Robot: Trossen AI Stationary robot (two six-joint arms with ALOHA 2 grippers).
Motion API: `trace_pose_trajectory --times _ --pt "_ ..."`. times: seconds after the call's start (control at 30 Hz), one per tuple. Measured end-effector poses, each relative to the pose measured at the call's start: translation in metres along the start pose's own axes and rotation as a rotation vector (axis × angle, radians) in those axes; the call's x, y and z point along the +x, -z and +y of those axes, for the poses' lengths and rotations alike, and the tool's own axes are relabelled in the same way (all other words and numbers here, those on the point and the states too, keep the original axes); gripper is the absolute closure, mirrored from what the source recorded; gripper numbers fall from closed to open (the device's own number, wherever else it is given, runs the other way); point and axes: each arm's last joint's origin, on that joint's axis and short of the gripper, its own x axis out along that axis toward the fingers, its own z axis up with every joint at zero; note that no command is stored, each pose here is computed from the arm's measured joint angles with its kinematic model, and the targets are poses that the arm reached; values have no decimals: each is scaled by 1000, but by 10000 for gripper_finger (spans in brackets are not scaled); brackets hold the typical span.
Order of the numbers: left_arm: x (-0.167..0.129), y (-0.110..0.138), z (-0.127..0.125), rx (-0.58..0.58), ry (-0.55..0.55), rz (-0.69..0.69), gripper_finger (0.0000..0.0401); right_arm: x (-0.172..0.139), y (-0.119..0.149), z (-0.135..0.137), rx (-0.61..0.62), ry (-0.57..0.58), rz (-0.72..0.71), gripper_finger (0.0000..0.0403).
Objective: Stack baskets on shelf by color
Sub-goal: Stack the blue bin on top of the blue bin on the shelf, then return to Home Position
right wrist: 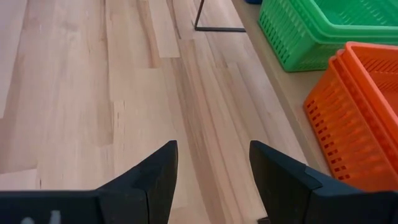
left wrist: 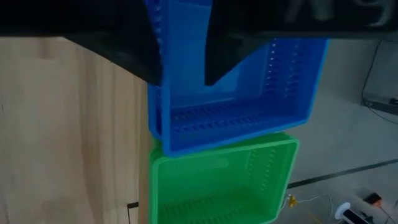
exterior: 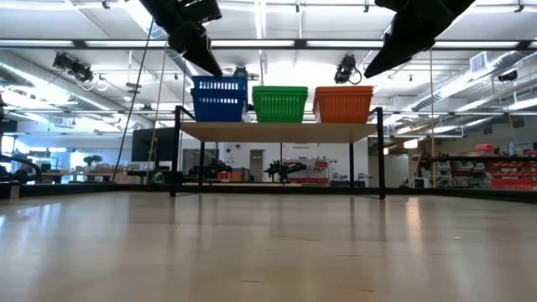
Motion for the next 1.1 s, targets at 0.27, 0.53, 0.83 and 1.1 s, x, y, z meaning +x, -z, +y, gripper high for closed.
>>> trace_pose_trajectory --times 0.27,0.53,0.83,1.1 --pt "-10 -6 -3 -10 -9 -52 235 0 0 0 0 0 0 197" --pt "-19 -16 -14 -88 31 -134 244 0 0 0 2 0 -4 197" --pt "-11 -18 -54 -243 186 -204 287 0 -6 0 55 -5 -60 200" --pt "-24 14 -96 -297 159 -343 337 -5 10 -2 110 -59 -133 227"
